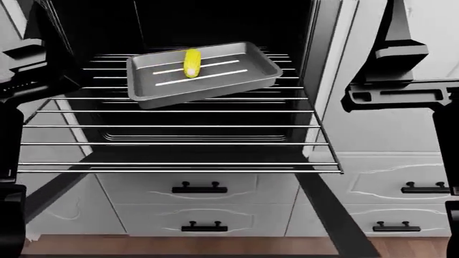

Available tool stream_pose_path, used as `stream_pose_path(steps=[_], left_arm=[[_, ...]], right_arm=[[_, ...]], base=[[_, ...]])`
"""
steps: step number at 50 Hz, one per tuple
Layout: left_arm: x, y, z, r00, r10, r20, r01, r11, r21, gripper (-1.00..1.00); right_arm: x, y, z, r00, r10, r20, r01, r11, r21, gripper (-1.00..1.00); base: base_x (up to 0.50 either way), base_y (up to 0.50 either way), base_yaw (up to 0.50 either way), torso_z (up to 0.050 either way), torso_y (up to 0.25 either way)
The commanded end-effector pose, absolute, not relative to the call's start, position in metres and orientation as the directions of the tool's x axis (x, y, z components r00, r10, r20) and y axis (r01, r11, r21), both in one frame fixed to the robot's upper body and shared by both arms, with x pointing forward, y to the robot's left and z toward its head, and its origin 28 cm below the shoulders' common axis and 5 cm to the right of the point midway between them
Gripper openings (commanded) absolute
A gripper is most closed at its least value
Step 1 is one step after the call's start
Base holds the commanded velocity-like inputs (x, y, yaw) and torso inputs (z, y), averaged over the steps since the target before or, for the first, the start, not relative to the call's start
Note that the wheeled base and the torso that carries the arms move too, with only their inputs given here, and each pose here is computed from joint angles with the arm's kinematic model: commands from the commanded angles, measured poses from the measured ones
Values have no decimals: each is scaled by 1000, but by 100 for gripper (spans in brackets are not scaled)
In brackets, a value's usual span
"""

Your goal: Pick the corn from the top rack in the oven and place it on the plate on the counter.

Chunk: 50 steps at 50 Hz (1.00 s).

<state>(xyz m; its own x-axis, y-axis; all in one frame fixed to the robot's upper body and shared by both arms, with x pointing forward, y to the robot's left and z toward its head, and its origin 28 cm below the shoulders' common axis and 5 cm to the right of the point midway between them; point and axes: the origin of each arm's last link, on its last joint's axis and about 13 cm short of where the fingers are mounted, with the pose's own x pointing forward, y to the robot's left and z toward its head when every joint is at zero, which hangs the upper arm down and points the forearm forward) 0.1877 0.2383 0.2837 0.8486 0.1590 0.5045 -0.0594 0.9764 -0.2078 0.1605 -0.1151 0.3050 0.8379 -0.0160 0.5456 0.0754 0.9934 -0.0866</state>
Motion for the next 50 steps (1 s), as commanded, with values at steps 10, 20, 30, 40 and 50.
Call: stream_pose_path(steps=[10,20,30,40,50], left_arm=[[188,237,281,852,157,500,-56,976,-210,100],[188,238,280,853,159,498,-59,976,-211,100],[188,238,280,853,160,496,-60,975,-212,100],[187,236,278,857,153,493,-52,976,-212,100],[187,236,278,857,153,493,-52,976,-212,100]], right_arm=[[161,-114,303,839,-11,543,66,994,-82,100],[162,-116,303,831,-44,555,83,995,-46,100],[164,-116,302,852,-41,522,58,998,-16,100],[163,-115,299,840,-28,541,57,998,-37,100],[164,-115,298,849,-14,529,65,995,-79,100]], base=[[-1,500,0,0,0],[0,327,0,0,0],[224,-169,0,0,0],[380,-275,0,0,0],[0,350,0,0,0]])
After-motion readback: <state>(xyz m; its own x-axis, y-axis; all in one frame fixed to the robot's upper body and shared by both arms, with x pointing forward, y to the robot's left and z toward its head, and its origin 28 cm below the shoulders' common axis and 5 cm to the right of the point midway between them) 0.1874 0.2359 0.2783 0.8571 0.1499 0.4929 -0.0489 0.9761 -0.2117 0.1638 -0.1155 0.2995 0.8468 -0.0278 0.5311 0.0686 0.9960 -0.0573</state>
